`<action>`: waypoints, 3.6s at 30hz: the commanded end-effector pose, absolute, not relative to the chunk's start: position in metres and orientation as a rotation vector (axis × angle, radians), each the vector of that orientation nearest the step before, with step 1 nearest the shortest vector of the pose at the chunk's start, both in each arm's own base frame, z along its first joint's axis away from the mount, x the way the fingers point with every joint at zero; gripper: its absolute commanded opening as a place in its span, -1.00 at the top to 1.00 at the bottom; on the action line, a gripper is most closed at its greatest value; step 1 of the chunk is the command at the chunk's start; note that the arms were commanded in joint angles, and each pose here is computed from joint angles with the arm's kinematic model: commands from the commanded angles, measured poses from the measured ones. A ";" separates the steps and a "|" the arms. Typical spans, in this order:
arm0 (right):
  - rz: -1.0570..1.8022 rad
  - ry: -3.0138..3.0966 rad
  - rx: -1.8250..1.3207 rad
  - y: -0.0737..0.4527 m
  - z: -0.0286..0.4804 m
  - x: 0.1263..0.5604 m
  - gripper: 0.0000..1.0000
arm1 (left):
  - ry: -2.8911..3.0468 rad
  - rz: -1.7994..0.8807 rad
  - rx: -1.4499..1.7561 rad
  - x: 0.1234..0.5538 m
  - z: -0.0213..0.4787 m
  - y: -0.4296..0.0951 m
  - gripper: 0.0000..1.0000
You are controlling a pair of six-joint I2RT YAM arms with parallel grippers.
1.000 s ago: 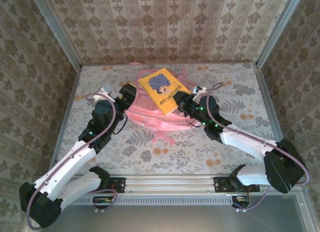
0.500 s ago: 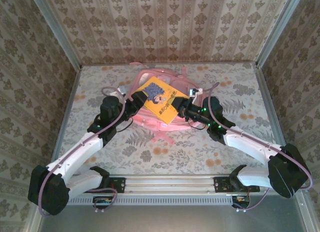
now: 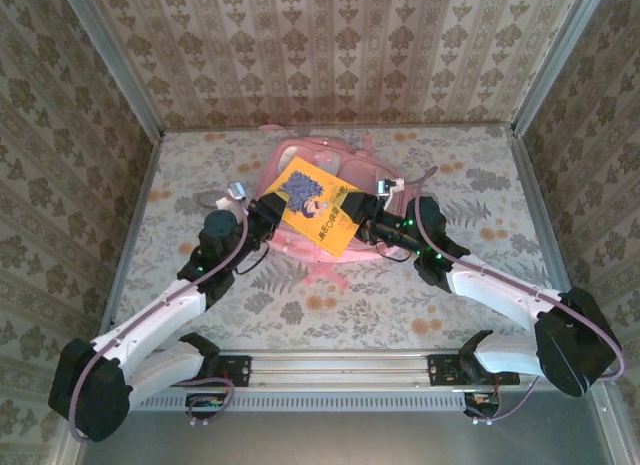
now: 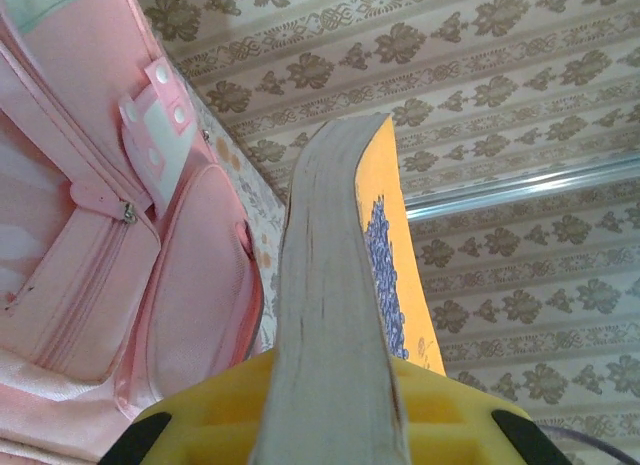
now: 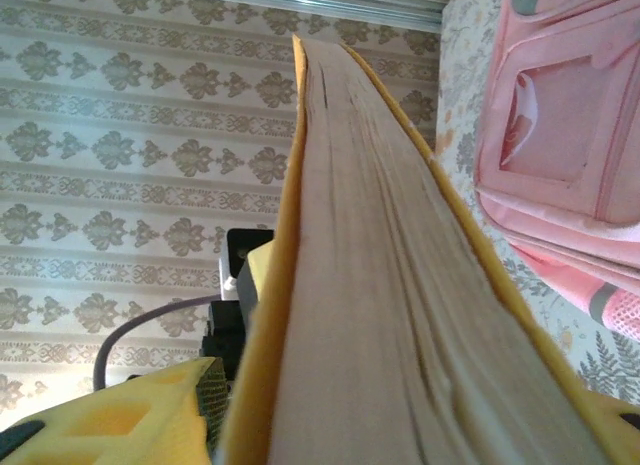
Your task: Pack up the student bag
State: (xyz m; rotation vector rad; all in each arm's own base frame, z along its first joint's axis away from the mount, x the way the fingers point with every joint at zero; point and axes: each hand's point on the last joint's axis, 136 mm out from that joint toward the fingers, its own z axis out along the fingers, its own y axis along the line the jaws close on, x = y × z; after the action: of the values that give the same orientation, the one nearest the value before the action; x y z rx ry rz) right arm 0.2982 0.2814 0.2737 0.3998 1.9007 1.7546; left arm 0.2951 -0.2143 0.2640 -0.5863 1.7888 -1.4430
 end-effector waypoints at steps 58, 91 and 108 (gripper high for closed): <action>1.823 1.654 0.323 0.284 0.312 0.295 0.60 | 1.692 -1.515 -0.683 0.297 0.266 -0.214 1.00; 0.561 1.741 0.811 0.003 0.287 0.241 1.00 | 2.512 -1.190 0.581 0.362 0.196 -0.436 0.06; 0.600 1.729 0.754 0.012 0.286 0.245 1.00 | 2.630 -1.199 0.601 0.343 0.142 -0.451 0.15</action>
State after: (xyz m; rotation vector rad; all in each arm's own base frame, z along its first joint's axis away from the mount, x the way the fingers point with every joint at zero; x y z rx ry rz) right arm 0.2415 0.0125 0.2588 0.7975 1.8399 0.5627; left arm 0.3513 -0.4480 0.1538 0.5653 2.5974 -1.2018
